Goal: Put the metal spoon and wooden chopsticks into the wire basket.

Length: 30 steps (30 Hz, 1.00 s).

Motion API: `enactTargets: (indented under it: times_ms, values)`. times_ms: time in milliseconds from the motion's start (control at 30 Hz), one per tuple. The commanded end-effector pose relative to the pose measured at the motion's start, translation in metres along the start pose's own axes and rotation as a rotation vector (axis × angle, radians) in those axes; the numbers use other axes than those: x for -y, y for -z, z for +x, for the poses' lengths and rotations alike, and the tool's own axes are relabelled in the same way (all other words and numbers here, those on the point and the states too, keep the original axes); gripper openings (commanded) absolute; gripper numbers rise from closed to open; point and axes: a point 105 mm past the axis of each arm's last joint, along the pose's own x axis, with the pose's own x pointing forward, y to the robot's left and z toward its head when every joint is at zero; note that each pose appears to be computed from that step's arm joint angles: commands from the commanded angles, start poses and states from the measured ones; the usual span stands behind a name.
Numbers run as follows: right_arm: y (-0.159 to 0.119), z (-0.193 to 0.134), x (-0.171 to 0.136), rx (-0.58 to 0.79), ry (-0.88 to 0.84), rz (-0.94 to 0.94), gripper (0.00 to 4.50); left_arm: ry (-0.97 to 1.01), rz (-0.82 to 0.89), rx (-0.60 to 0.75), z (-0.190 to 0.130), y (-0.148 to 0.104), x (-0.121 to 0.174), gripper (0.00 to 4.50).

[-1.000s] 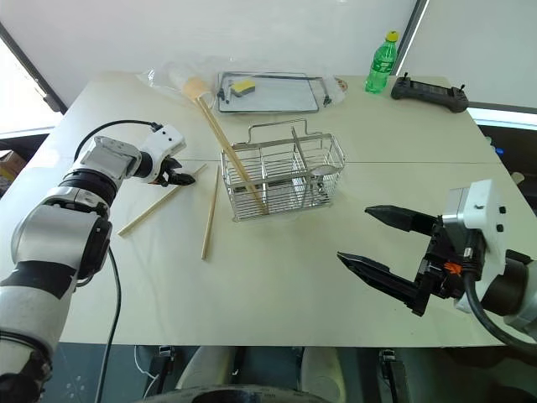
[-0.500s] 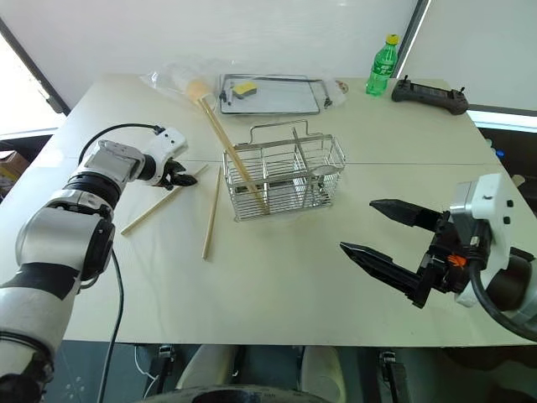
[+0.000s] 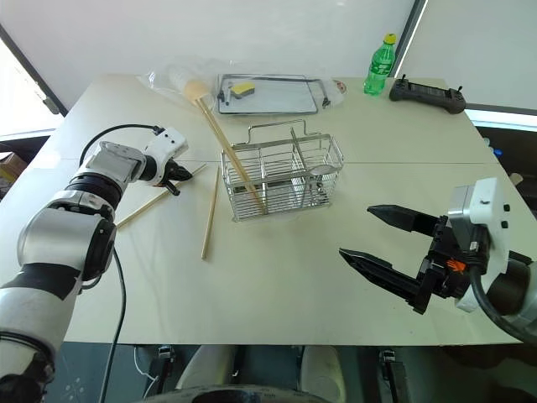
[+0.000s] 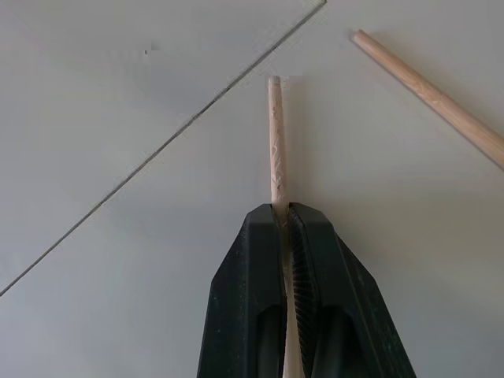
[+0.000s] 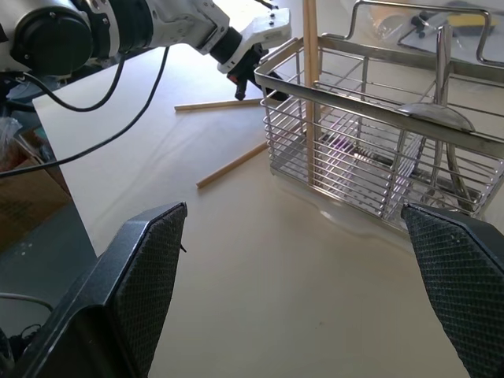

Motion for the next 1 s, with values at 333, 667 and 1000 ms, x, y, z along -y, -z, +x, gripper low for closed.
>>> enactTargets:
  times_ms: [333, 667, 1000]
  values:
    - [-0.002, 0.001, -0.003, 0.012, 0.001, -0.009, 4.5, 0.068, -0.412, 1.203, -0.205, -0.186, -0.078, 0.12]
    - [-0.004, 0.003, 0.004, 0.023, -0.001, -0.007, 4.5, 0.451, -0.241, 1.407, -0.244, -0.236, 0.024, 0.12]
    - [-0.008, 0.003, 0.001, 0.042, 0.009, -0.005, 4.5, 0.448, -0.124, 1.246, -0.169, -0.22, 0.11, 0.12]
